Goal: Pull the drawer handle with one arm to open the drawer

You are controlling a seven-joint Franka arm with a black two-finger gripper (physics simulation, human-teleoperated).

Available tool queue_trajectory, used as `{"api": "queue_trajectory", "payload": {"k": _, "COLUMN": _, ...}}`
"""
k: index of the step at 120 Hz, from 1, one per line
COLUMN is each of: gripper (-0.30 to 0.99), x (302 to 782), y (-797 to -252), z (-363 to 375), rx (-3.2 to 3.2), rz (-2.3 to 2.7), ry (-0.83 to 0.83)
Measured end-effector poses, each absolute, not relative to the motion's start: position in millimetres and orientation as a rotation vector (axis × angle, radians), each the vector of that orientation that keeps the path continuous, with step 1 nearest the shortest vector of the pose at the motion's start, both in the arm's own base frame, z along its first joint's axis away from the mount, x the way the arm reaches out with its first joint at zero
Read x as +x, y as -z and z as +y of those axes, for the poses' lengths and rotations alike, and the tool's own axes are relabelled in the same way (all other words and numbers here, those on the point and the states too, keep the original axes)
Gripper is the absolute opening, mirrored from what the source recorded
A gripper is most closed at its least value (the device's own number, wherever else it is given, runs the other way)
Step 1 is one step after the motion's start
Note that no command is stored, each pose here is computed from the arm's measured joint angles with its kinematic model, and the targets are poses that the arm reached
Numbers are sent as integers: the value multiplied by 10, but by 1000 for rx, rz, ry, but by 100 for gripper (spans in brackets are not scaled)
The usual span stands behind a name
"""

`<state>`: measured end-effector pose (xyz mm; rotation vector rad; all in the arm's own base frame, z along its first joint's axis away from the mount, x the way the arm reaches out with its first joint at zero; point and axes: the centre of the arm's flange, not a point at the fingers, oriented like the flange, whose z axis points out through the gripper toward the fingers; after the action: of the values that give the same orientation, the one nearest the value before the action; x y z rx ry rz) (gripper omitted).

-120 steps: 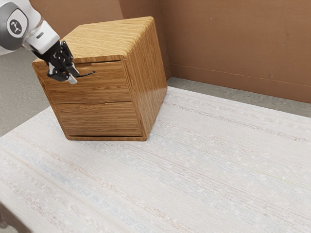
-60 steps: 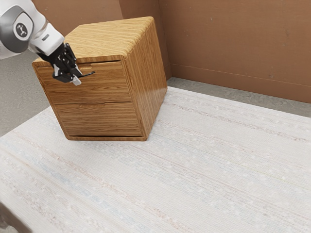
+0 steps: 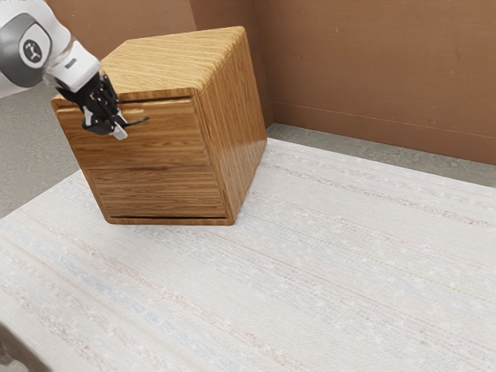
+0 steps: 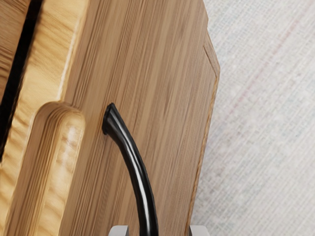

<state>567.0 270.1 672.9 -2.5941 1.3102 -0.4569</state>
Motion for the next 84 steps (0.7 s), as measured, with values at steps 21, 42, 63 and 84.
{"api": "queue_trajectory", "payload": {"k": 21, "gripper": 4, "x": 5533, "y": -6782, "z": 2710, "rx": -2606, "rz": 1302, "ry": 469}}
{"api": "queue_trajectory", "payload": {"k": 42, "gripper": 5, "x": 5423, "y": -6757, "z": 2681, "rx": -2623, "rz": 1310, "ry": 471}}
{"api": "queue_trajectory", "payload": {"k": 63, "gripper": 5, "x": 5242, "y": -6776, "z": 2643, "rx": -2638, "rz": 1316, "ry": 486}}
{"api": "queue_trajectory", "payload": {"k": 84, "gripper": 3, "x": 5029, "y": -6818, "z": 2560, "rx": -2641, "rz": 1332, "ry": 504}}
